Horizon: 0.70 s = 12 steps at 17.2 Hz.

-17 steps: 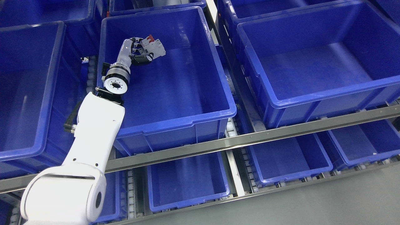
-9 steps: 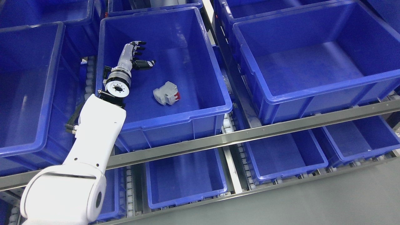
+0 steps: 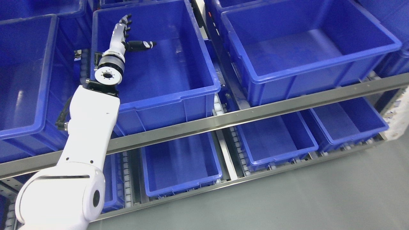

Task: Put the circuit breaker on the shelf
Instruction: 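Withdraw the open left hand from the bin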

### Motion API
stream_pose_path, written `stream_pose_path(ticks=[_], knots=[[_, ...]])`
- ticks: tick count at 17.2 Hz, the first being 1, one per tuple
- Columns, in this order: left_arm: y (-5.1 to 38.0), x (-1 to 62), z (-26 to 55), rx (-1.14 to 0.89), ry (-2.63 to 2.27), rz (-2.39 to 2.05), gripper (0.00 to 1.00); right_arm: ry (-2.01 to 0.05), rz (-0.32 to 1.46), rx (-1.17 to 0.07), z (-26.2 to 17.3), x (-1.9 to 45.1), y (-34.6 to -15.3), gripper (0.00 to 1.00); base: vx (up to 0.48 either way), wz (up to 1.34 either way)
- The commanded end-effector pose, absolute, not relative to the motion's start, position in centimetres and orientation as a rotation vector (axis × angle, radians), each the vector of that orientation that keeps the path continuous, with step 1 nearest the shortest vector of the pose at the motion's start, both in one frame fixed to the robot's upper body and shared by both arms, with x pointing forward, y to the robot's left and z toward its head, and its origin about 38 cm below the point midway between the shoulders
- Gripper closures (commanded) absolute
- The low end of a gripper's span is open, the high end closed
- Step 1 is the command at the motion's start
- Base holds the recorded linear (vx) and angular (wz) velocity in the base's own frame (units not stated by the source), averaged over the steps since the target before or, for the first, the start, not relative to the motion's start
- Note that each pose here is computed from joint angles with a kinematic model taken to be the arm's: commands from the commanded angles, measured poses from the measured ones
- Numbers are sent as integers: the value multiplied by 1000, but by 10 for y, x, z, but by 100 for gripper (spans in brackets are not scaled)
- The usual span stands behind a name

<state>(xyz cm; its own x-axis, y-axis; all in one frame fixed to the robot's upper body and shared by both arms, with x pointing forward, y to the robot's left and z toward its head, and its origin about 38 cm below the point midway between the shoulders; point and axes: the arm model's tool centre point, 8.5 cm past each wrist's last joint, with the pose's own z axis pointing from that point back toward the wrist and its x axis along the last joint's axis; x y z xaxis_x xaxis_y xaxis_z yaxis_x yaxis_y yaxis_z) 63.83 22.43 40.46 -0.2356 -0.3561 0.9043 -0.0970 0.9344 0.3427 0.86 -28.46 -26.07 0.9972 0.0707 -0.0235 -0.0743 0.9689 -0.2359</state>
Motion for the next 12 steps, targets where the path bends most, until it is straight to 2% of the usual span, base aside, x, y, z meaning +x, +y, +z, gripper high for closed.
stream_pose_path(ticks=[1, 4, 8, 12], knots=[[311, 566, 472, 244, -2183, 124, 1, -74, 94, -245, -259, 18, -293, 0, -193, -191], [283, 530, 431, 167, -2246, 37, 1, -75, 94, -245, -259, 18, -293, 0, -185, -164], [281, 485, 407, 212, -2311, 1, 1, -74, 94, -245, -259, 18, -293, 0, -121, -61], [268, 476, 393, 205, -2324, -47, 1, -74, 94, -245, -259, 18, -293, 0, -146, 13]])
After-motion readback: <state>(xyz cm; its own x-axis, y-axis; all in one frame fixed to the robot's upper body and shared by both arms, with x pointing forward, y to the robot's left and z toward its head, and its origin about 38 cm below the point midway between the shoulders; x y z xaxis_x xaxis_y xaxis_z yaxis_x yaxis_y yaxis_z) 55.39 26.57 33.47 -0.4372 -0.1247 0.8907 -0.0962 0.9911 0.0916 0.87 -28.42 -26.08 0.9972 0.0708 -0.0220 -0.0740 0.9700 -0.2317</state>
